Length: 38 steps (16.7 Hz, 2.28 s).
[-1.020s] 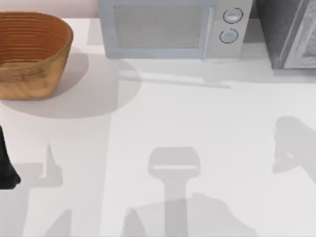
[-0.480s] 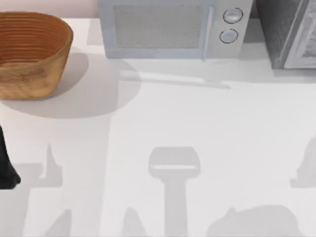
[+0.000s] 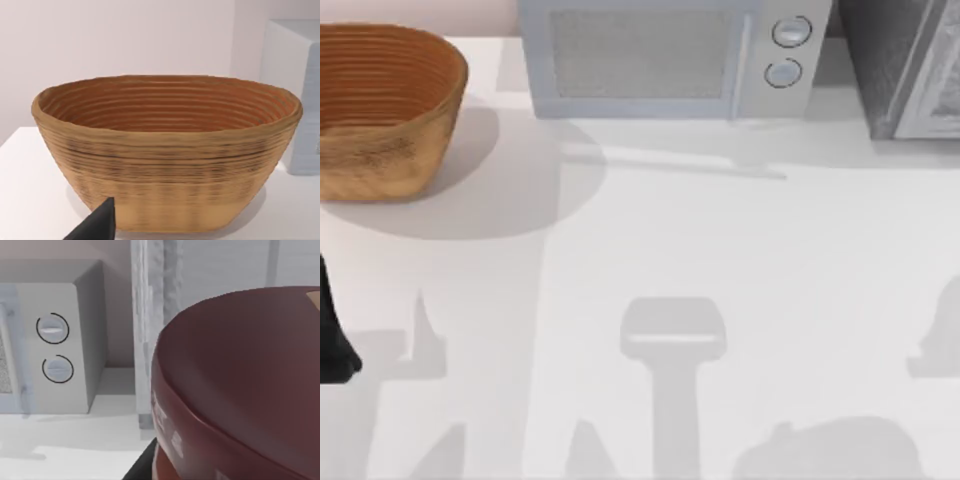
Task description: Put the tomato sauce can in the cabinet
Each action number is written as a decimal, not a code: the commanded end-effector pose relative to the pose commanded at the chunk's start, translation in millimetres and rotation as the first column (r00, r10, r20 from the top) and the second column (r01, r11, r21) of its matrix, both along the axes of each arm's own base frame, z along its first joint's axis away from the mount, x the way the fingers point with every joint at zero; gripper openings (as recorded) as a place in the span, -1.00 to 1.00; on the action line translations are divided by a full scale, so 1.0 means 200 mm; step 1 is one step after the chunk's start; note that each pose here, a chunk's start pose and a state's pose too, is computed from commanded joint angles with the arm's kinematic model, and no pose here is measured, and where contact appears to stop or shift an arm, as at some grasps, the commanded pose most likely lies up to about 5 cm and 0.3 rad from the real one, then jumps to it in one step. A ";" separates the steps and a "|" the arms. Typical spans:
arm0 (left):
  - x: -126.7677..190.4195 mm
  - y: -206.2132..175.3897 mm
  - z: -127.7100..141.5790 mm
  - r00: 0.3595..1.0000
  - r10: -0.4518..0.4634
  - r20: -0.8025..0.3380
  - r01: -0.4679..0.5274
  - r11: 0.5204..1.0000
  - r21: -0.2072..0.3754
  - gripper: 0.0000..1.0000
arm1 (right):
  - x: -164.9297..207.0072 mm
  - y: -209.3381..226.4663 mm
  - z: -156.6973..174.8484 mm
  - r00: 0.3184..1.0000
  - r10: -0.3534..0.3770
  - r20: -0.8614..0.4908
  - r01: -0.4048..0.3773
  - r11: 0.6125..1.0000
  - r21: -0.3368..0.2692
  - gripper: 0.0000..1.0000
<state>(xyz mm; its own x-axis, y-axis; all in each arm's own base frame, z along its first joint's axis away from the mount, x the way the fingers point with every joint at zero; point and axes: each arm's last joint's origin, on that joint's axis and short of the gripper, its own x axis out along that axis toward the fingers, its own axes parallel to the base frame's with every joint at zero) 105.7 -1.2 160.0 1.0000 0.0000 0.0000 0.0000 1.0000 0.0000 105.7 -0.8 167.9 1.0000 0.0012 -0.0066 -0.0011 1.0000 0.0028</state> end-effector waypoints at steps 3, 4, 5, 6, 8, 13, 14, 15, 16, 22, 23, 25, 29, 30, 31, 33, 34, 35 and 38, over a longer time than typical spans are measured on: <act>0.00 0.00 0.00 1.000 0.000 0.000 0.000 1.000 0.000 1.00 | 0.00 0.01 0.16 1.000 0.001 -0.014 -0.001 1.000 0.004 -1.00; 0.00 0.00 0.00 1.000 0.000 0.000 0.000 1.000 0.000 1.00 | 0.01 0.01 0.24 1.000 0.002 -0.019 -0.002 1.000 0.005 -1.00; 0.00 0.00 0.00 1.000 0.000 0.000 0.000 1.000 0.000 1.00 | 0.02 0.02 0.32 1.000 0.004 -0.023 -0.004 1.000 0.005 -1.00; 0.00 0.00 0.00 1.000 0.000 0.000 0.000 1.000 0.000 1.00 | 0.03 0.02 0.42 1.000 0.006 -0.027 -0.005 1.000 0.005 -1.00; 0.00 0.00 0.00 1.000 0.000 0.000 0.000 1.000 0.000 1.00 | 0.07 0.03 0.63 0.999 0.008 -0.034 -0.008 1.000 0.004 -1.00; 0.00 0.00 0.00 1.000 0.000 0.000 0.000 1.000 0.000 1.00 | 0.27 0.09 1.18 0.999 0.009 -0.036 -0.009 1.000 -0.001 -1.00; 0.00 0.00 0.00 1.000 0.000 0.000 0.000 1.000 0.000 1.00 | 0.31 0.10 1.28 0.999 0.008 -0.034 -0.009 1.000 -0.001 -1.00; 0.00 0.00 0.00 1.000 0.000 0.000 0.000 1.000 0.000 1.00 | 0.36 0.12 1.37 0.999 0.008 -0.031 -0.008 1.000 -0.002 -1.00; 0.00 0.00 0.00 1.000 0.000 0.000 0.000 1.000 0.000 1.00 | 0.41 0.14 1.45 1.000 0.007 -0.027 -0.007 1.000 -0.002 -1.00; 0.00 0.00 0.00 1.000 0.000 0.000 0.000 1.000 0.000 1.00 | 0.65 0.22 1.76 1.000 0.003 -0.001 -0.003 1.000 -0.002 -1.00; 0.00 0.00 0.00 1.000 0.000 0.000 0.000 1.000 0.000 1.00 | 0.67 0.23 1.78 1.000 0.002 0.001 -0.002 1.000 -0.002 -1.00; 0.00 0.00 0.00 1.000 0.000 0.000 0.000 1.000 0.000 1.00 | 0.70 0.24 1.81 1.000 0.002 0.003 -0.002 1.000 -0.002 -1.00; 0.00 0.00 0.00 1.000 0.000 0.000 0.000 1.000 0.000 1.00 | 0.70 0.24 1.81 1.000 0.002 0.004 -0.002 1.000 -0.002 -1.00; 0.00 0.00 0.00 1.000 0.000 0.000 0.000 1.000 0.000 1.00 | 0.70 0.24 1.81 1.000 -0.001 0.005 0.001 1.000 0.000 -1.00; 0.00 0.00 0.00 1.000 0.000 0.000 0.000 1.000 0.000 1.00 | 0.70 0.24 1.81 1.000 -0.001 0.005 0.001 1.000 0.000 -1.00; 0.00 0.00 0.00 1.000 0.000 0.000 0.000 1.000 0.000 1.00 | 0.75 0.24 1.82 1.000 0.000 0.005 0.000 1.000 0.002 -1.00; 0.00 0.00 0.00 1.000 0.000 0.000 0.000 1.000 0.000 1.00 | 0.80 0.25 1.82 1.000 0.001 0.004 -0.001 1.000 0.003 -1.00; 0.00 0.00 0.00 1.000 0.000 0.000 0.000 1.000 0.000 1.00 | 0.85 0.25 1.82 1.000 0.003 0.002 -0.003 1.000 0.003 -1.00; 0.00 0.00 0.00 1.000 0.000 0.000 0.000 1.000 0.000 1.00 | 1.05 0.26 1.80 1.000 0.006 -0.005 -0.006 1.000 0.003 -1.00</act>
<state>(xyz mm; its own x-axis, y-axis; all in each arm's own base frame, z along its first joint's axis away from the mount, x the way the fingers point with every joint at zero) 105.7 -1.2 160.0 1.0000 0.0000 0.0000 0.0000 1.0000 0.0000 315.9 51.0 527.9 0.9999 0.0072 -0.0112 -0.0072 1.0000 0.0062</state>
